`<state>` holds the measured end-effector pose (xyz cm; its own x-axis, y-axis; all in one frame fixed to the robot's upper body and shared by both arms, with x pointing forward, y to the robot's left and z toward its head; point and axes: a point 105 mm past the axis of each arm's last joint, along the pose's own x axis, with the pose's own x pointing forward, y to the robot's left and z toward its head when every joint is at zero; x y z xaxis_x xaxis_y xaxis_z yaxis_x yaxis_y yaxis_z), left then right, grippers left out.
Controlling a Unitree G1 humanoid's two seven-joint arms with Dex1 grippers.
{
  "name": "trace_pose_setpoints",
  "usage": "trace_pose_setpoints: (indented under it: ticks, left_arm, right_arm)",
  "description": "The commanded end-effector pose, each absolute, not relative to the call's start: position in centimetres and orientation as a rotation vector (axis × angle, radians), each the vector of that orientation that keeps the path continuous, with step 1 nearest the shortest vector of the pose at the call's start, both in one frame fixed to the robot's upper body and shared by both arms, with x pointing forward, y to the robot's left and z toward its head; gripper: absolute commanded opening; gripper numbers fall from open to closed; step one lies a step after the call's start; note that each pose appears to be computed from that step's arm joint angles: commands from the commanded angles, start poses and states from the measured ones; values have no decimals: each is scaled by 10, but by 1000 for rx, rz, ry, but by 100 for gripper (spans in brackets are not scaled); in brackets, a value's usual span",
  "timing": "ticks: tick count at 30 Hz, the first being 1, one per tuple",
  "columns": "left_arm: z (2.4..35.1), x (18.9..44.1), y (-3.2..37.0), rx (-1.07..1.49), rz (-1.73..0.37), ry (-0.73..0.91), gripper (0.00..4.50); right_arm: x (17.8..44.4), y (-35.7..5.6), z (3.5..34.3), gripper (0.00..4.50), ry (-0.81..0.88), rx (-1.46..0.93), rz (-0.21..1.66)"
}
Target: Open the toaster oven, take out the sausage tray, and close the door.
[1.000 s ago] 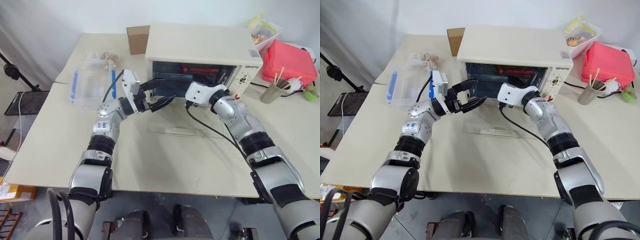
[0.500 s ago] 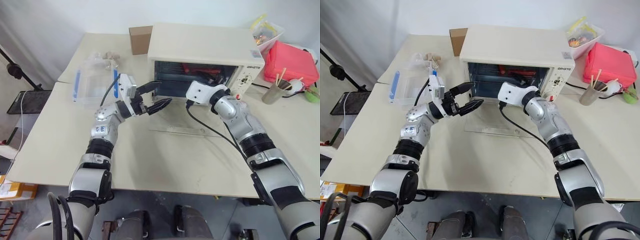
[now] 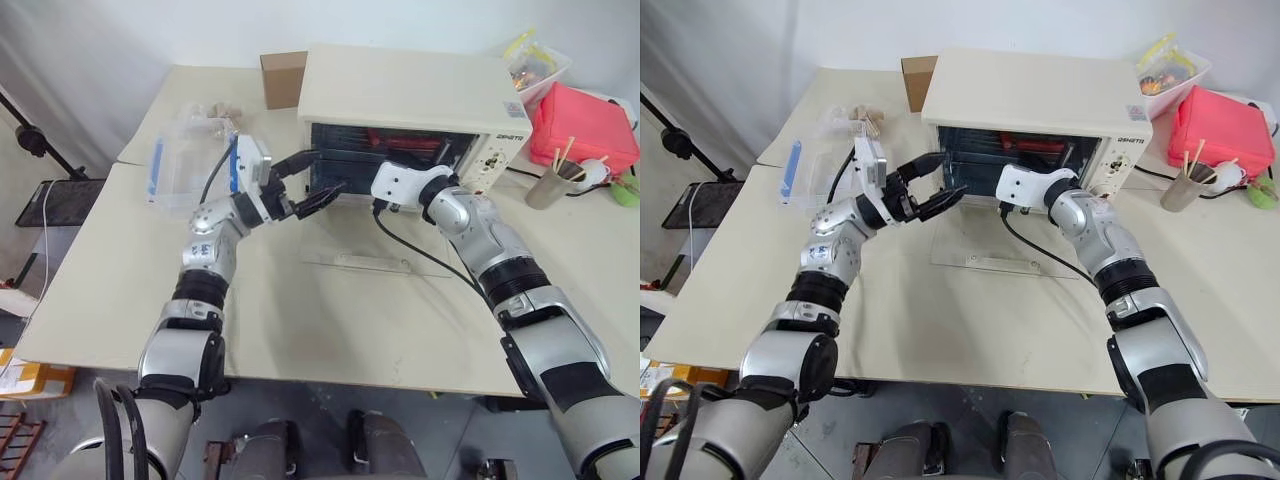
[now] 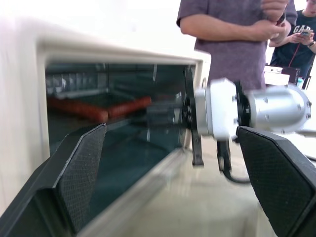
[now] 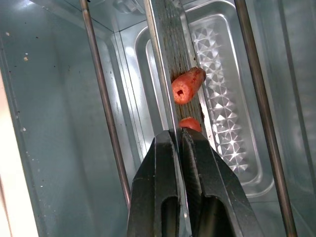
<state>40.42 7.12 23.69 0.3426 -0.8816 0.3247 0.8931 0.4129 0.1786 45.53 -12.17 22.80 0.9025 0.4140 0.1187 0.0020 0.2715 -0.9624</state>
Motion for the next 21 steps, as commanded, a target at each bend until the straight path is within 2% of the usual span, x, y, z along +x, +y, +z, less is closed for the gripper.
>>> trace_pose_setpoints:
  ticks: [1,6,21]
  left_arm:
    - [250,411,71,-32,-1132,-413,450]
    - [255,416,69,-61,-1134,-399,450]
    - [250,421,80,-102,-1118,-362,450]
  right_arm:
    - [444,-113,255,1,-510,-1256,277]
    - [430,-111,256,1,-549,-1290,329]
    - [337,-121,222,1,-522,-1353,470]
